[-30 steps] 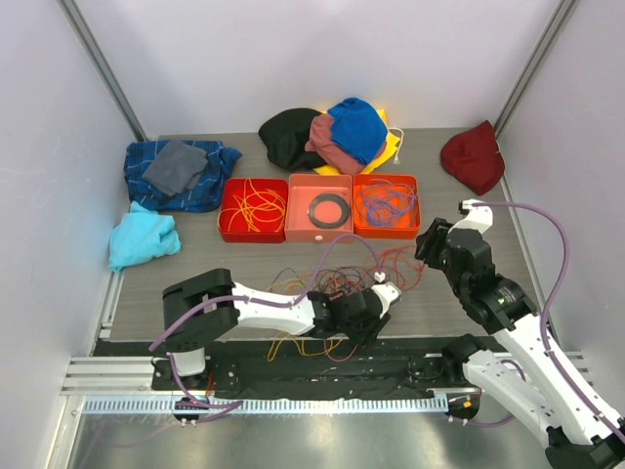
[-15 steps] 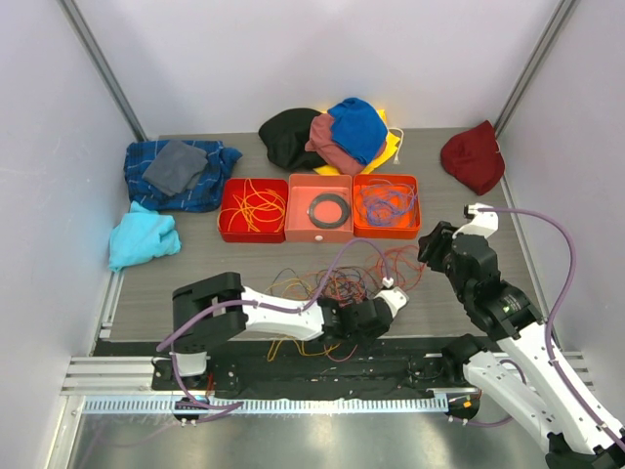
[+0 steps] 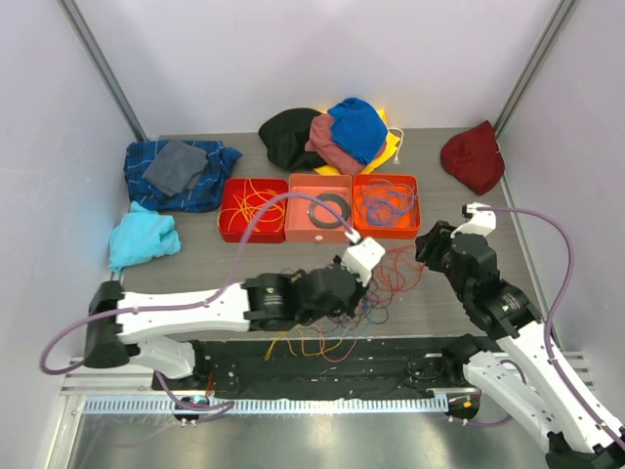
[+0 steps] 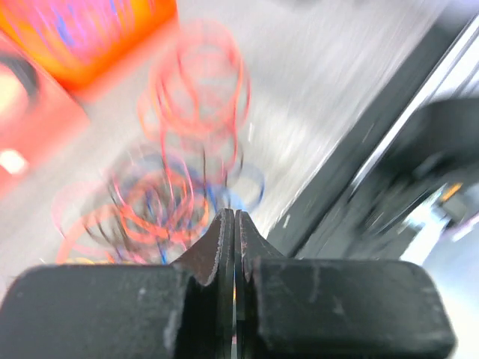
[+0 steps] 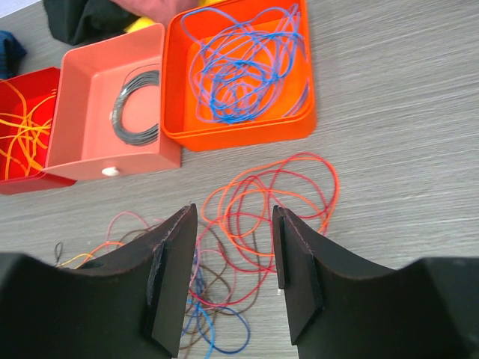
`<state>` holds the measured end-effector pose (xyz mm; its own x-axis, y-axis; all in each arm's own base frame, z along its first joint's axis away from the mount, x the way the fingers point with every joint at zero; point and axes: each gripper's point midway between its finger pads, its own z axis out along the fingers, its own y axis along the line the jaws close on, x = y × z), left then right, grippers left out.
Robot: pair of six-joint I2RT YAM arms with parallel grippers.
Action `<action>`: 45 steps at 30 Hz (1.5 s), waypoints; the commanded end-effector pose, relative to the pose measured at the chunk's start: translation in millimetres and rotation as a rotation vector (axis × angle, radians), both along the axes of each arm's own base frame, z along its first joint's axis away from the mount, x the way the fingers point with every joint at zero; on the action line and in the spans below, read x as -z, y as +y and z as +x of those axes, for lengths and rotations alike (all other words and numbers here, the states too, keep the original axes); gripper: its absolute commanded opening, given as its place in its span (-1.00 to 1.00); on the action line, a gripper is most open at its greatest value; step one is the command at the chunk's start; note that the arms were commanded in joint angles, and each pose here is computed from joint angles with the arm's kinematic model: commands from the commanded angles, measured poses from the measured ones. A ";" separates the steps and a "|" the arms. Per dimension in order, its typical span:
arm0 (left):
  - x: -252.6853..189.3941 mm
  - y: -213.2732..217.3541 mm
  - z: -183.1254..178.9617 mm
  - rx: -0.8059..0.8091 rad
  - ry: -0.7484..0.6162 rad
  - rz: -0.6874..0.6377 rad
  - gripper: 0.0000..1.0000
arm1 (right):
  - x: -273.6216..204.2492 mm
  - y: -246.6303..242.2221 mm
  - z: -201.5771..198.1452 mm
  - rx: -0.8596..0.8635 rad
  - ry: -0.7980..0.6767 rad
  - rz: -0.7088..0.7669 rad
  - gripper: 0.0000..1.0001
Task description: Untangle the cables
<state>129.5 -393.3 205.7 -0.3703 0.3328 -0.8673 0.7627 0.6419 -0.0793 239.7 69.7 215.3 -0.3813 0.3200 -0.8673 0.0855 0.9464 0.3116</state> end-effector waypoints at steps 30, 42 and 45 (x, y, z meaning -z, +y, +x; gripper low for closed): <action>-26.5 102.7 41.4 -0.359 -0.020 -0.174 0.75 | 143.2 112.7 -58.9 -0.372 0.439 -0.142 -0.03; -13.0 97.3 41.5 -0.348 -0.004 -0.160 0.74 | 162.9 111.1 -70.3 -0.314 0.492 -0.130 -0.17; -9.7 99.4 40.8 -0.349 -0.001 -0.158 0.74 | 164.2 116.7 -72.7 -0.329 0.488 -0.123 -0.19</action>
<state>166.7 -290.9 208.6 -0.4412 0.1082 -0.8908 0.5168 0.8422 -0.1537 162.6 176.8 48.1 -0.8255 -0.0227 -0.5640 -0.1375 0.9772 0.1620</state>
